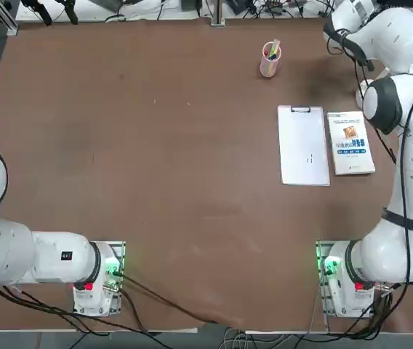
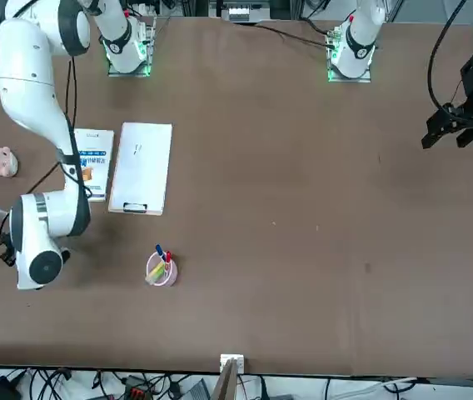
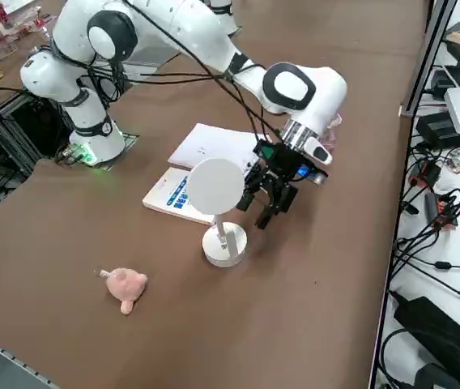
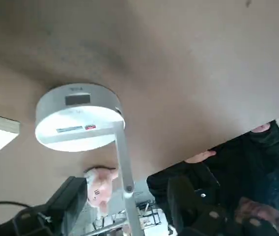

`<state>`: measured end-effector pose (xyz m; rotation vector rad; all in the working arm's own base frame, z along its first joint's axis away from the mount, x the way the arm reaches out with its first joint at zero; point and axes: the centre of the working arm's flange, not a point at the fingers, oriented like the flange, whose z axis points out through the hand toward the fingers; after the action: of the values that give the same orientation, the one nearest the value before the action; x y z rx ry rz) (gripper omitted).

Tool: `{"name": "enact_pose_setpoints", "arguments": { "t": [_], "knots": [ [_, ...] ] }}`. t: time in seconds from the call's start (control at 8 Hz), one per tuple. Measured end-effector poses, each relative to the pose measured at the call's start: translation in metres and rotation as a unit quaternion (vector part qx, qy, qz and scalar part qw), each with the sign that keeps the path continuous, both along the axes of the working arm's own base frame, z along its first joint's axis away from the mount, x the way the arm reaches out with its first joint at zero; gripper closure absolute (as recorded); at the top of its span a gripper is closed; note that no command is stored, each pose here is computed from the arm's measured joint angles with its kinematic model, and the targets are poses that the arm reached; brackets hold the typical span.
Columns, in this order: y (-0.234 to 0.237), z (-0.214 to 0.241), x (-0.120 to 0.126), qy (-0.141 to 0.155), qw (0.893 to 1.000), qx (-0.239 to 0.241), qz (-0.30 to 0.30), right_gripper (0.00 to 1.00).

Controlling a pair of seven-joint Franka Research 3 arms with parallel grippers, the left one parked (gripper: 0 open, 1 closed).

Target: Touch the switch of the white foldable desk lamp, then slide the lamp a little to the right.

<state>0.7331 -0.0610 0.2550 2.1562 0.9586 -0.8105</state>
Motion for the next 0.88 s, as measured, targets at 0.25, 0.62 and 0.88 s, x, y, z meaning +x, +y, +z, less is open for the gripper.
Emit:
{"name": "enact_pose_setpoints", "arguments": {
  "t": [0.25, 0.62, 0.88],
  "knots": [
    [0.045, 0.044, 0.007, -0.021, 0.999, 0.009, 0.038, 0.00],
    [0.124, 0.126, -0.011, -0.039, 0.993, 0.105, 0.043, 0.00],
    [0.143, 0.174, -0.029, -0.053, 0.982, 0.182, 0.022, 0.00]
  ]
}}
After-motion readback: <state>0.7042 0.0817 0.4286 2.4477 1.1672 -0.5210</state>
